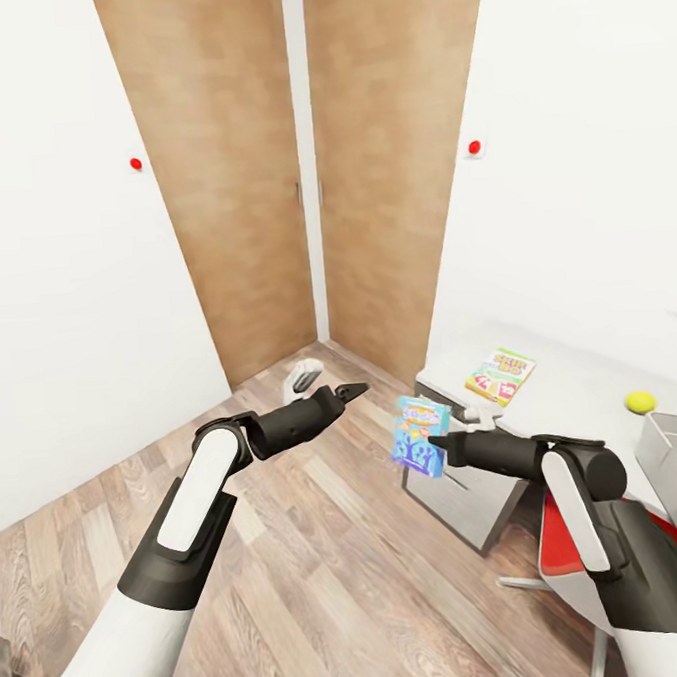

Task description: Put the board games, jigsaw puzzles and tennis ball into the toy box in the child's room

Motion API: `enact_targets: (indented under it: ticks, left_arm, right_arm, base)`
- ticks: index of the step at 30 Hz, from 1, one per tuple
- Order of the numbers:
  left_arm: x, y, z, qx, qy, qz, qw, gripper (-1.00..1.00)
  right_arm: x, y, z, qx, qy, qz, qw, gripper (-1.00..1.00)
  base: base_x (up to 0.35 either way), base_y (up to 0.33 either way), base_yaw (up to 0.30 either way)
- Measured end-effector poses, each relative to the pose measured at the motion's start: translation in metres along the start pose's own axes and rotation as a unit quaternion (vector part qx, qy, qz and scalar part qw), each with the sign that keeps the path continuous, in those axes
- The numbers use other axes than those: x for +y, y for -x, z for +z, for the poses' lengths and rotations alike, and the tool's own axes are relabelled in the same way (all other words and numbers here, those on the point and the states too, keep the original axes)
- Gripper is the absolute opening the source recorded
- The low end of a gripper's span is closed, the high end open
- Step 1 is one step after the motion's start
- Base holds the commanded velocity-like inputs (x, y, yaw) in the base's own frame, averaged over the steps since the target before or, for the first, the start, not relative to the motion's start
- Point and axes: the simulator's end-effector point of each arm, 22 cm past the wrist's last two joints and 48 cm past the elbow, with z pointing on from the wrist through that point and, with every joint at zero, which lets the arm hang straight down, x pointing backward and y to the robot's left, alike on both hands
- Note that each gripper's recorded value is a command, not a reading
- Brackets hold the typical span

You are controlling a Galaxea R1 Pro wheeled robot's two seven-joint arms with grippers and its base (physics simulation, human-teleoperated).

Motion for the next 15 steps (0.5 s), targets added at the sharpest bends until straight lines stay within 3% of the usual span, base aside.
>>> enact_targets:
  ticks: [6, 15]
  left_arm:
    - [0.007, -0.003, -0.004, 0.001, 0.005, 0.001, 1.0000, 1.00]
    - [0.007, -0.003, -0.004, 0.001, 0.005, 0.001, 1.0000, 1.00]
  right_arm:
    - [0.013, 0.004, 0.009, 0.006, 0.020, -0.006, 0.9998, -1.00]
    - [0.015, 0.010, 0.009, 0.002, 0.020, -0.010, 0.9998, -1.00]
  base:
    - [0.000, 0.000, 0.000]
    - [0.000, 0.000, 0.000]
